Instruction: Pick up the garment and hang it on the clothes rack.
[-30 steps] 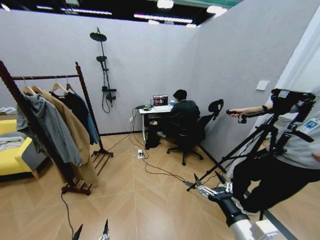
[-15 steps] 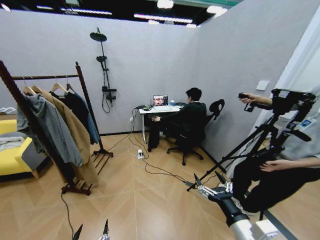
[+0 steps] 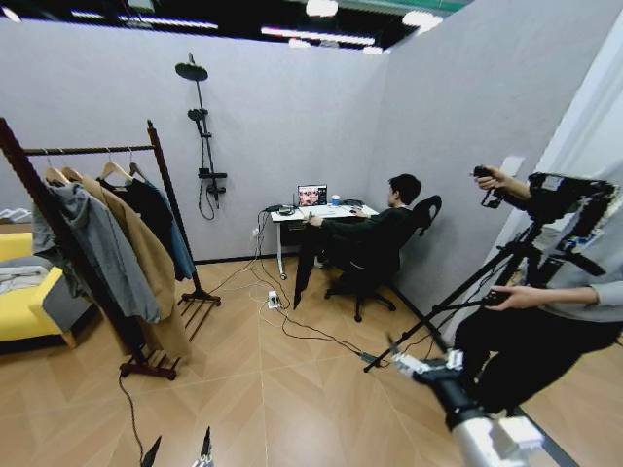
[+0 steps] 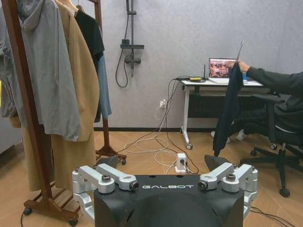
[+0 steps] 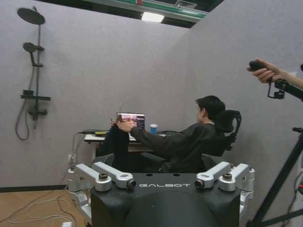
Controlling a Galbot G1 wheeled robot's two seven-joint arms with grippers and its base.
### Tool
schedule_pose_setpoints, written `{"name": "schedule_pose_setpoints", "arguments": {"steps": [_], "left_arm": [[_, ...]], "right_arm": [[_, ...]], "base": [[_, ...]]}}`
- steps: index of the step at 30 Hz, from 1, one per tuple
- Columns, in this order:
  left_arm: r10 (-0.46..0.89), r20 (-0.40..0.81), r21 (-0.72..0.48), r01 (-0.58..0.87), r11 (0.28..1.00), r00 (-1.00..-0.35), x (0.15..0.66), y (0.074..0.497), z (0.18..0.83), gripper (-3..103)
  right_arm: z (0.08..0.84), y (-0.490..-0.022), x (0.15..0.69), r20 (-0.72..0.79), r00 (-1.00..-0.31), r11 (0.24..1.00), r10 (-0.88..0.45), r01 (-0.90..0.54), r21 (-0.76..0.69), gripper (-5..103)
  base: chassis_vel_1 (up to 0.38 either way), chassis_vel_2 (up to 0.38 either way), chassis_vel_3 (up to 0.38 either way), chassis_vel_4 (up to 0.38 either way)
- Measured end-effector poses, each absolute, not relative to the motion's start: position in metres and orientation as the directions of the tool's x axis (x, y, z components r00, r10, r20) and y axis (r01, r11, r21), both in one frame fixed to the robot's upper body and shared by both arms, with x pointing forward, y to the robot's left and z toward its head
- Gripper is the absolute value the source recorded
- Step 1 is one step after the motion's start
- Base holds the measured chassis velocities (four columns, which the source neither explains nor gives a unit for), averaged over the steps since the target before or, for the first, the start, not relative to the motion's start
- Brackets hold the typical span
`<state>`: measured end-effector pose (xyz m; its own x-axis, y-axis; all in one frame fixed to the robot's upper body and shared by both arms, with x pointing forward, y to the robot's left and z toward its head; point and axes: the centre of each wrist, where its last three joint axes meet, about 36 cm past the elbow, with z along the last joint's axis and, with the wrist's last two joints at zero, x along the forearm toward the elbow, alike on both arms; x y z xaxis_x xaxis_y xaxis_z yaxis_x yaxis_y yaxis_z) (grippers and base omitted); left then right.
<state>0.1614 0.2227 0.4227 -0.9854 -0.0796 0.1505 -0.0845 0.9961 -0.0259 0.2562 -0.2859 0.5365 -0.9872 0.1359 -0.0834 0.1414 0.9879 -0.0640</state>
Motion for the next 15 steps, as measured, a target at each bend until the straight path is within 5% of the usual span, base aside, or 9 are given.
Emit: {"name": "schedule_pose_setpoints", "arguments": {"steps": [10, 15], "left_arm": [[-0.080, 0.151, -0.026, -0.084, 0.996, -0.985, 0.161, 0.223, 0.423, 100], [-0.080, 0.150, -0.026, -0.084, 0.996, -0.985, 0.161, 0.223, 0.423, 100]], "right_arm": [[0.533, -0.289, 0.261, -0.082, -0.987, 0.988, 0.138, 0.143, -0.059, 100], [0.509, -0.307, 0.289, -0.118, -0.992, 0.999, 0.033, 0.033, -0.003, 100]], "base": [[0.000, 0.000, 0.000, 0.000], [0.000, 0.000, 0.000, 0.000]]}}
